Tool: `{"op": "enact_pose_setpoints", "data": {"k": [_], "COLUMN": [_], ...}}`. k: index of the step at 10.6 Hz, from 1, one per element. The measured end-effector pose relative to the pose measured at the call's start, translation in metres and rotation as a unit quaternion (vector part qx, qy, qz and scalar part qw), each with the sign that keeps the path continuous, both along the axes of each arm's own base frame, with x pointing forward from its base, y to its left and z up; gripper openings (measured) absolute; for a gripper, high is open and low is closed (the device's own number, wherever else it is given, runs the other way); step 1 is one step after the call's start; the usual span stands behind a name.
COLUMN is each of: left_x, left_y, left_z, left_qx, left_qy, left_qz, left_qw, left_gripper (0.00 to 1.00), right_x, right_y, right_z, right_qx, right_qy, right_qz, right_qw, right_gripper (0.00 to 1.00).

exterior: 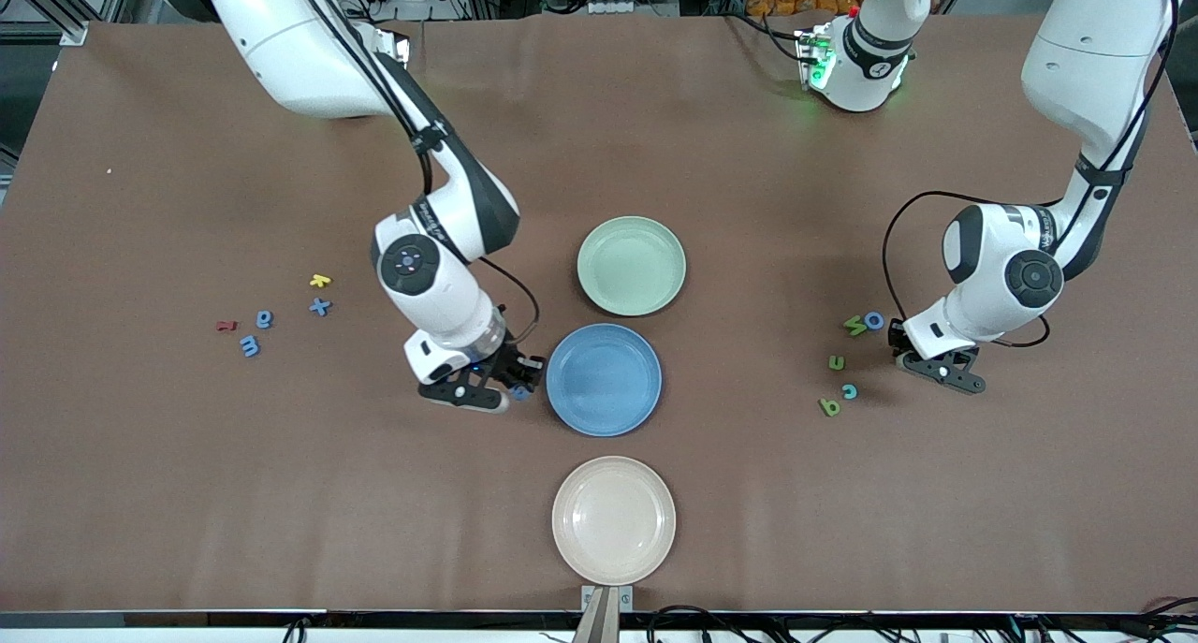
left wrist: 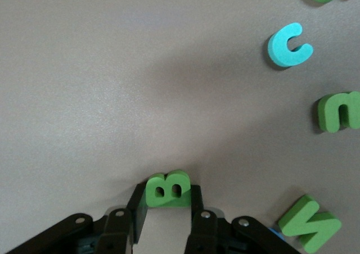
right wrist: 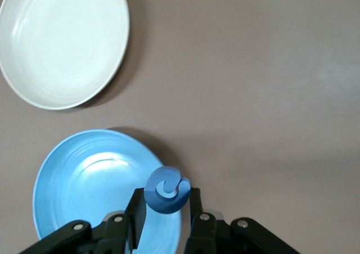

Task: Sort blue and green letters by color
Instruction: 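Drop the blue c on the blue plate while the left gripper grasps B, then carry the green B over the green plate while the right gripper withdraws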

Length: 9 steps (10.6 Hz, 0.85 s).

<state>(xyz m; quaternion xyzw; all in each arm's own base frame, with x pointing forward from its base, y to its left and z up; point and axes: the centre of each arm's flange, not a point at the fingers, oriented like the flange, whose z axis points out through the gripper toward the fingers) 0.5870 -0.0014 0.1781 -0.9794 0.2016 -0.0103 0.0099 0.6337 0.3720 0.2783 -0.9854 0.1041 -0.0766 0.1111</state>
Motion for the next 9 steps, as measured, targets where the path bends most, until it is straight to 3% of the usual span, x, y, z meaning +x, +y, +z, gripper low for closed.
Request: {"op": "enact_pose_setpoints", "data": {"k": [3, 6, 9], "left_x": [0.004, 0.019, 0.028], "left_y": [0.001, -0.012, -0.032], "left_z": [0.004, 0.029, 0.062], "left_qx": [0.000, -0.001, -0.002], "left_qy": [-0.006, -0.019, -0.015], "left_qz": [0.001, -0.009, -0.021], "left_qw": [1.000, 1.000, 1.000], "left_gripper": [0.34, 0.34, 0.34], "right_x": [-0.013, -0.038, -0.032], "right_y": [0.041, 0.078, 0.067], "right_z": [-0.011, -0.026, -0.028], "right_qx": [0.018, 0.029, 0.002], "right_qy": [-0.024, -0.020, -0.025], "right_qz": [0.015, 0.005, 0.006], "right_qw": [0.999, 0.999, 1.000], "right_gripper": [0.36, 0.41, 0.76]}}
